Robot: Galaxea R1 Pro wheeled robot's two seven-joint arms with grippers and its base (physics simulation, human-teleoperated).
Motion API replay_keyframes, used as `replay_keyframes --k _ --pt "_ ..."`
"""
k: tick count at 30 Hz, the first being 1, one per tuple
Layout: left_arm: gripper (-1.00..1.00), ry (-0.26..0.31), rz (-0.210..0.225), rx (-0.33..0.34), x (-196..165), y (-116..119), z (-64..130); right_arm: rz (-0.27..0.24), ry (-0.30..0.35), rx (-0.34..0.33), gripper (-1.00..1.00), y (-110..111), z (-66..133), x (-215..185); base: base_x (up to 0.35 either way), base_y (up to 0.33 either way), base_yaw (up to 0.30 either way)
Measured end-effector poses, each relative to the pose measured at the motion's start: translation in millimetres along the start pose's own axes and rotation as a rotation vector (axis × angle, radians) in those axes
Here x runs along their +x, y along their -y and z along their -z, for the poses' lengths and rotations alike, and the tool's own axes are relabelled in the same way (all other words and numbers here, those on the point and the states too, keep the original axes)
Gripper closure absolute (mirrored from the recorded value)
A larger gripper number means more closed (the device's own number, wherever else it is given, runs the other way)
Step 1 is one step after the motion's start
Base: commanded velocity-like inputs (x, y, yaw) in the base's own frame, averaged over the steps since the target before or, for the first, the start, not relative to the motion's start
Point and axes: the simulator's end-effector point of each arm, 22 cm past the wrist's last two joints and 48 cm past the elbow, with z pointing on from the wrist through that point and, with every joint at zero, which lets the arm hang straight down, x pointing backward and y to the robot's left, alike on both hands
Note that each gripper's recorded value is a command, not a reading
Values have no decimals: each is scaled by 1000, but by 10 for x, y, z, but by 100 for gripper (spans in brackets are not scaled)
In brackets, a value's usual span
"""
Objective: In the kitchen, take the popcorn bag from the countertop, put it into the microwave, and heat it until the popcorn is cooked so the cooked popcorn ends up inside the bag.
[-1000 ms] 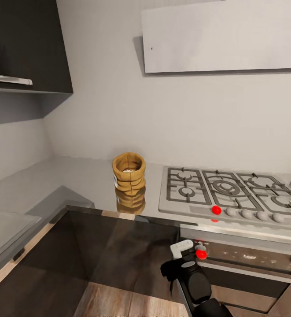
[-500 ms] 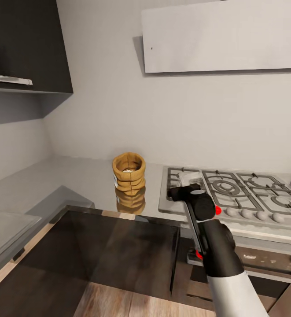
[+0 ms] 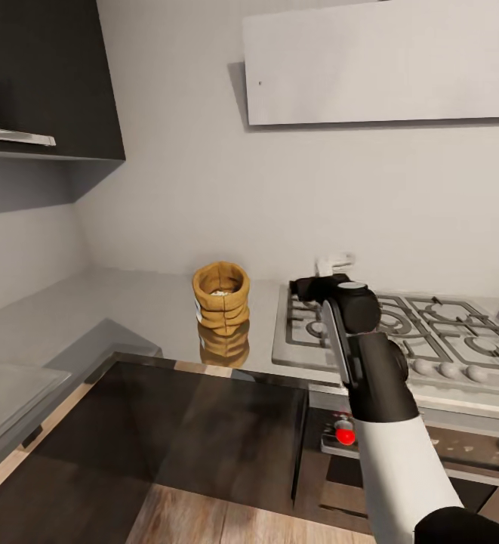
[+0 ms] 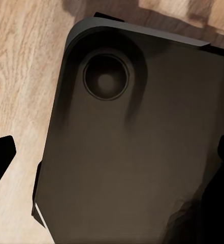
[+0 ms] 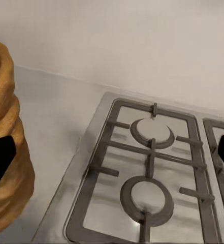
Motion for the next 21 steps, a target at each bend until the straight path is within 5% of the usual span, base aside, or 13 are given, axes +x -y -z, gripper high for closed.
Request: replay_keyframes --k 3,6,9,12,14,17,21 --pt "-100 -6 -2 4 14 8 0 5 61 4 -100 36 -6 -485 0 0 0" --pt "-100 -10 -6 5 21 11 0 34 12 9 -100 17 -229 -575 0 0 0" --pt "-100 -8 -8 5 17 12 0 53 -177 28 -100 118 -728 -391 0 0 0" --pt "-100 -1 -8 5 0 13 0 -43 -421 0 -100 226 -1036 151 0 0 0" --pt "-100 1 -6 5 -3 12 0 -146 -503 -26 -100 238 -1070 393 0 0 0" --pt "-100 2 2 5 -8 11 0 -173 -519 -26 -100 255 -1073 438 0 0 0" --pt "-100 3 7 4 -12 8 0 -195 -452 -9 -100 374 -1049 169 0 0 0"
